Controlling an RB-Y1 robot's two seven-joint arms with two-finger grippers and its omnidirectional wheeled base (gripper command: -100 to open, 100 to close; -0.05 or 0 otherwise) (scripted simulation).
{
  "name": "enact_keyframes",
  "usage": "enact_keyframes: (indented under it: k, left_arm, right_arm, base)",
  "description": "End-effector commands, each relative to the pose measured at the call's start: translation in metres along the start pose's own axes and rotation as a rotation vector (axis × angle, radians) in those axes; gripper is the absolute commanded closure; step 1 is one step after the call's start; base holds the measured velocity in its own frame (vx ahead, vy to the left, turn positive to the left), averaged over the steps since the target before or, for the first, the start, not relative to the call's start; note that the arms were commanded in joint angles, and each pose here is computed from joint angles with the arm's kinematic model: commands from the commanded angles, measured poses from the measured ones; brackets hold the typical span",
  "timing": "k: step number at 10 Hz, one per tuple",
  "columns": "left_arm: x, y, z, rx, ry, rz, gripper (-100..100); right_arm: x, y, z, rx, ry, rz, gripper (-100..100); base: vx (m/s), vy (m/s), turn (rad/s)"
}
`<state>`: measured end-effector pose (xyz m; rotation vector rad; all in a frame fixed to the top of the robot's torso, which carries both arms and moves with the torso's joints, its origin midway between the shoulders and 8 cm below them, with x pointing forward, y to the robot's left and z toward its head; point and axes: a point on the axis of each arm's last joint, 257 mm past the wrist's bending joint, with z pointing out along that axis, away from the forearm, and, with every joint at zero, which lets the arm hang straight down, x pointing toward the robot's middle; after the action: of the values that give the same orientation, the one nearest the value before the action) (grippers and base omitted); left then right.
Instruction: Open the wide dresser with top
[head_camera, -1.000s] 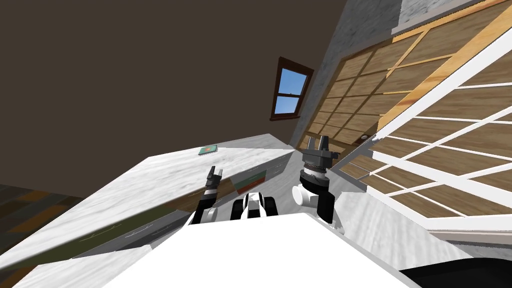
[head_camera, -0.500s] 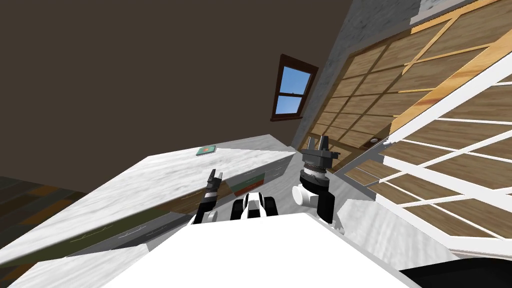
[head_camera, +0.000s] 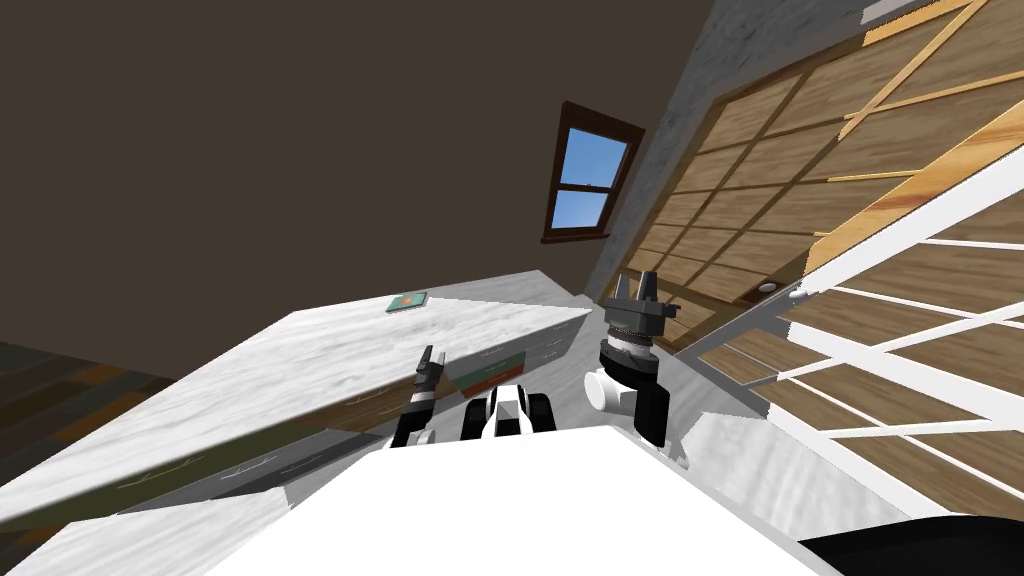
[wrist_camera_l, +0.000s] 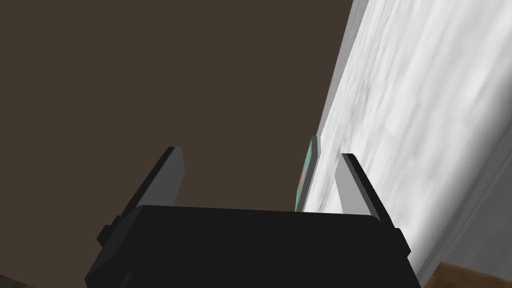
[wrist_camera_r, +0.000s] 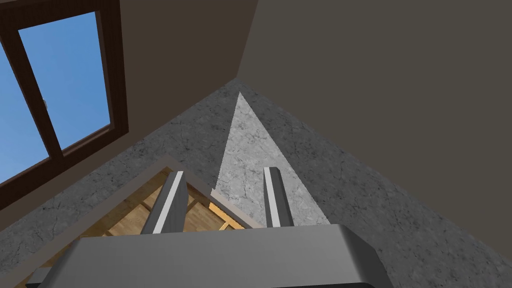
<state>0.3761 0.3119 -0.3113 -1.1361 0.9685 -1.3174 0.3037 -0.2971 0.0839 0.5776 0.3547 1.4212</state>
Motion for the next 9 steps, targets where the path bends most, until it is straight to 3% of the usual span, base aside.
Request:
enact_keyframes:
  k: [1, 2, 9]
  left_arm:
    - [-0.006, 0.018, -0.009, -0.033, -0.012, 0.002, -100]
    - [-0.006, 0.020, -0.010, -0.028, -0.015, -0.002, -100]
    - [-0.013, 0.066, -0.043, -0.121, -0.053, -0.011, -100]
  right_arm:
    - [0.000, 0.000, 0.000, 0.000, 0.000, 0.000, 0]
    - [0.000, 0.000, 0.000, 0.000, 0.000, 0.000, 0]
    - [0.000, 0.000, 0.000, 0.000, 0.000, 0.000, 0]
  base:
    - [0.039, -0.091, 0.047]
    - [0.058, -0.107, 0.073]
    - [0.058, -0.088, 0.066]
